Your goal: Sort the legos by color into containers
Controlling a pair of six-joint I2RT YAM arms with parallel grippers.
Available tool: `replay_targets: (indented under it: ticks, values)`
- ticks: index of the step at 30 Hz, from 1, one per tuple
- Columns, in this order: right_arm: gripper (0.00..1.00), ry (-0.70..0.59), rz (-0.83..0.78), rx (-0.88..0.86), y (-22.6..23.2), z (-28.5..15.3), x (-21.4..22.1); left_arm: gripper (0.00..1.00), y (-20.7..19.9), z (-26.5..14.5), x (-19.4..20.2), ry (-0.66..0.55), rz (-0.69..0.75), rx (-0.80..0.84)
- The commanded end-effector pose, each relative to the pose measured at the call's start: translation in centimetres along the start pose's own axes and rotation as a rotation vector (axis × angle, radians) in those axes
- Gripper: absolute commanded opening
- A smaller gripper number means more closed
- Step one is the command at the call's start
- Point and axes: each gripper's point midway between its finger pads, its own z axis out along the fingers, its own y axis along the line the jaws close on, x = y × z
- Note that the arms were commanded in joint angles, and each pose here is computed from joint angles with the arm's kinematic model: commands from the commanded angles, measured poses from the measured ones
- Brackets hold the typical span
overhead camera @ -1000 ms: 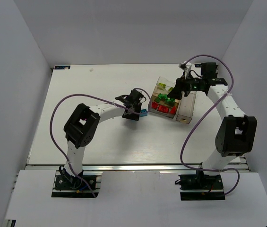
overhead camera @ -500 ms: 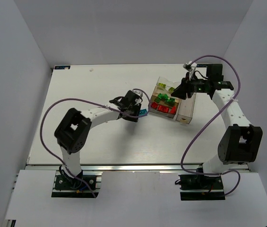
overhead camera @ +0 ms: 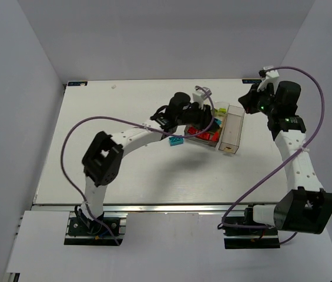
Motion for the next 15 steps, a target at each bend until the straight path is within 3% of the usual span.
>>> replay_targets:
  ticks: [1, 8, 11, 15]
  values:
    - [0.00, -0.169, 0.000, 0.151, -1.8, -2.1, -4.3, 0.18, -2.6, 3.4, -2.2, -0.046, 0.011, 0.137]
    - [0.00, -0.187, -0.017, 0.144, -1.1, -3.7, -4.0, 0.20, -1.0, 9.4, -1.9, -0.053, 0.015, 0.086]
    - [0.00, -0.184, -0.013, 0.144, -1.2, -4.1, -3.6, 0.29, 0.5, 10.4, -0.8, -0.050, 0.011, 0.019]
    - [0.00, -0.183, -0.009, 0.132, -0.9, -4.5, -3.2, 0.51, 1.7, 11.0, 0.6, -0.028, 0.007, -0.042]
